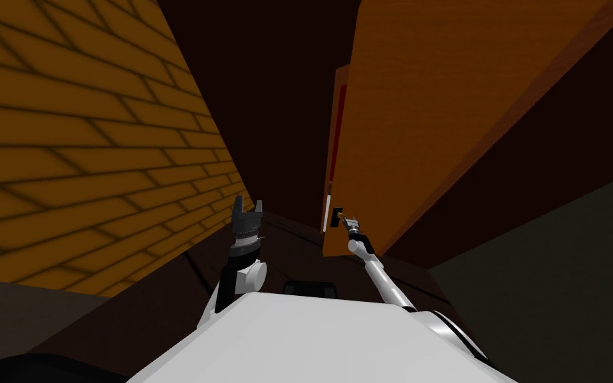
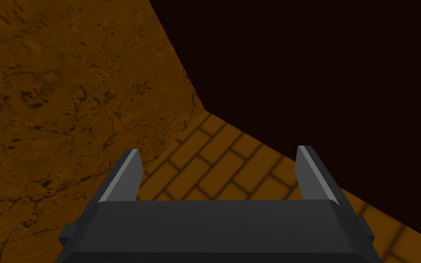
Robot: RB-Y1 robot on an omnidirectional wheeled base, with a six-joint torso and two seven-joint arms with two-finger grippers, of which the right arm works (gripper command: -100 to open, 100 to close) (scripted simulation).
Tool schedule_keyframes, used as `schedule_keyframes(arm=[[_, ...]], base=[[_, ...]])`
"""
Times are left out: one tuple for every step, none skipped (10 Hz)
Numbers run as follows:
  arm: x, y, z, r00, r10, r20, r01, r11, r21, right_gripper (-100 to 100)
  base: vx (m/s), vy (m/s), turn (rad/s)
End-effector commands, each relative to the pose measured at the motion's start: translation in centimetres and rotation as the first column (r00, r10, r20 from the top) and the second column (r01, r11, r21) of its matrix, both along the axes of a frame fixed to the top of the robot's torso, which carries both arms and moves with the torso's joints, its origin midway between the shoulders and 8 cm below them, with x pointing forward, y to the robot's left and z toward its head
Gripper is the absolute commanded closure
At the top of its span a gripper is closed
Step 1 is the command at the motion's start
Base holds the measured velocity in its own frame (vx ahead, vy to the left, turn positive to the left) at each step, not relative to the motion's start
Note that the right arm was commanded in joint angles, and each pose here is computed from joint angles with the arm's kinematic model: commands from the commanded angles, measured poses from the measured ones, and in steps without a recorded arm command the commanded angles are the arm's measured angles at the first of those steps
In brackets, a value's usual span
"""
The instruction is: Pull the door open
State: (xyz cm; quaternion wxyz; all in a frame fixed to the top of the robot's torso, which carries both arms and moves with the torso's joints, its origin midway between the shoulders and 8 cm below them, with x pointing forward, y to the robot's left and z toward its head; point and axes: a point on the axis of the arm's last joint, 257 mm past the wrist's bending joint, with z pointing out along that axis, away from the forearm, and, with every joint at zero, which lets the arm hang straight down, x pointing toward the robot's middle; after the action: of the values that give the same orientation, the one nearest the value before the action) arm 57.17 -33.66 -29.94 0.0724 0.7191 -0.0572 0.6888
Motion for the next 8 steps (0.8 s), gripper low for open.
schedule_keyframes(arm=[[-0.1,2.2,-0.4,0.9995,0.033,0.000,-0.033,0.999,0.011,-100],[-0.2,2.7,-0.3,0.9991,0.042,0.006,-0.042,0.999,0.011,-100],[-0.4,3.6,-0.1,0.9982,0.058,0.017,-0.058,0.998,0.012,-100],[-0.4,4.1,0.0,0.9976,0.066,0.022,-0.066,0.998,0.013,-100],[-0.5,4.5,0.0,0.9969,0.073,0.027,-0.074,0.997,0.014,-100],[-0.6,5.0,0.1,0.9963,0.080,0.031,-0.081,0.997,0.015,-100],[-0.6,5.3,0.2,0.9956,0.086,0.035,-0.087,0.996,0.015,-100],[-0.7,5.6,0.2,0.9951,0.092,0.038,-0.092,0.996,0.016,-100]], base=[[-0.043,-0.028,0.028],[-0.060,-0.045,0.075],[-0.118,-0.092,0.195],[-0.135,-0.096,0.159],[-0.133,-0.091,0.052],[-0.128,-0.073,0.037],[-0.115,-0.063,0.066],[-0.095,-0.061,0.050]])
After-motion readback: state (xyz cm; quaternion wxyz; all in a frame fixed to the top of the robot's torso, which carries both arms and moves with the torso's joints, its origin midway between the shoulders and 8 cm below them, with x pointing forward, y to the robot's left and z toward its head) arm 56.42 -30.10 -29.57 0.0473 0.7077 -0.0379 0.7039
